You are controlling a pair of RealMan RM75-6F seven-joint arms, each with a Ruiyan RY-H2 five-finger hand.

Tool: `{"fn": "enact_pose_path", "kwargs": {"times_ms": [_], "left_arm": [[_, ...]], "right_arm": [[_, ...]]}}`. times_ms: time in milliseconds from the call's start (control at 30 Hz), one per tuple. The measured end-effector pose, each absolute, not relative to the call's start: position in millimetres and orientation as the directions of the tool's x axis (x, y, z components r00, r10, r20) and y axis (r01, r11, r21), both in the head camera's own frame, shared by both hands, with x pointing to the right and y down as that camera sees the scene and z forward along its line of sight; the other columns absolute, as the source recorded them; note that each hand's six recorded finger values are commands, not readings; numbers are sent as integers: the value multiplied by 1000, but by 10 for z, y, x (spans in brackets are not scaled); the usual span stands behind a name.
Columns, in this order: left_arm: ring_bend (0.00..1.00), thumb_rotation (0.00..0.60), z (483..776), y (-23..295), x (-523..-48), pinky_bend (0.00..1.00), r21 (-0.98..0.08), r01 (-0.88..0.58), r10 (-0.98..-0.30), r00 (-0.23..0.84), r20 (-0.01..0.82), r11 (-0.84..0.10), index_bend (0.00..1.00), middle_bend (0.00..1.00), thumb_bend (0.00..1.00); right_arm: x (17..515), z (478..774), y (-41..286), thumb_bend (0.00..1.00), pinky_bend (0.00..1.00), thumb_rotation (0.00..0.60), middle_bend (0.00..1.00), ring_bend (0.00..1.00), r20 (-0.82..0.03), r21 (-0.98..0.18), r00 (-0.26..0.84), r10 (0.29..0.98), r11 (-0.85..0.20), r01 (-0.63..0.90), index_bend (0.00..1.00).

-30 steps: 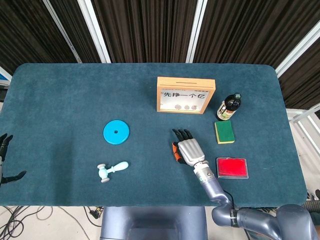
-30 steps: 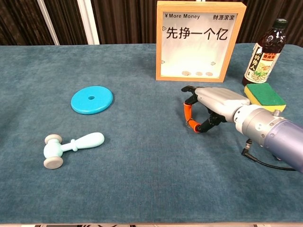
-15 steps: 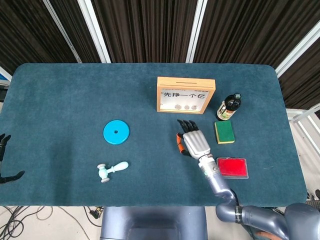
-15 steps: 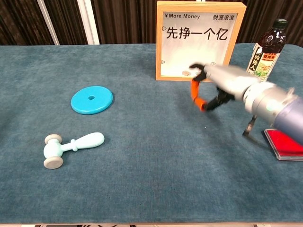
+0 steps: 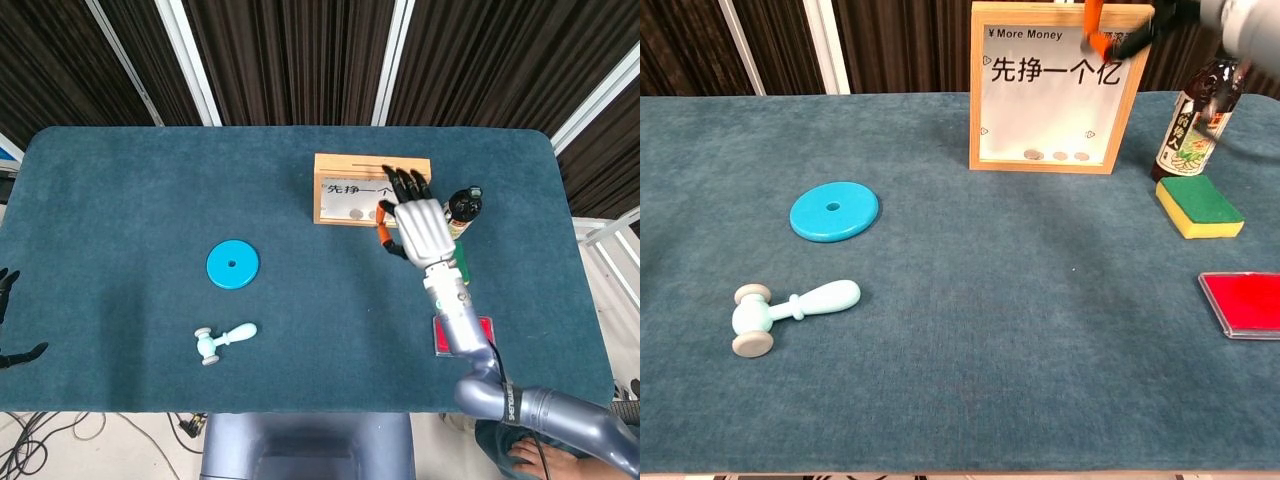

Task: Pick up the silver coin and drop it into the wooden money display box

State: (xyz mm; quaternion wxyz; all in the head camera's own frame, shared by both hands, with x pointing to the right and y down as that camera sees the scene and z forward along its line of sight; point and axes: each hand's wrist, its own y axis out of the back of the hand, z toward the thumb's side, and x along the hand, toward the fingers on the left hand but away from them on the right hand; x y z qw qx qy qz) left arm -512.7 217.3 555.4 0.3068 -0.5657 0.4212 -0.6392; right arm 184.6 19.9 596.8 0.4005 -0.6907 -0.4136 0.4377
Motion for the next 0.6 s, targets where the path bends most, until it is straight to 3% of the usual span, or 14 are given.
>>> {"fn": "enact_pose_path", "kwargs": {"times_ms": [233, 600], "left_arm": [[0, 600, 5564, 2175, -5133, 58, -884, -81, -866, -176, 468, -461, 31, 0, 29], [0, 600, 5592, 2175, -5226, 58, -879, -83, -853, -217, 475, -469, 31, 0, 29]], "right_arm": [[1757, 5821, -143, 563, 0, 600, 34, 0, -243, -936, 268, 932, -298, 187, 649], [1750, 5863, -655, 563, 0, 600, 35, 0, -284, -932, 211, 935, -321, 170, 658]]}}
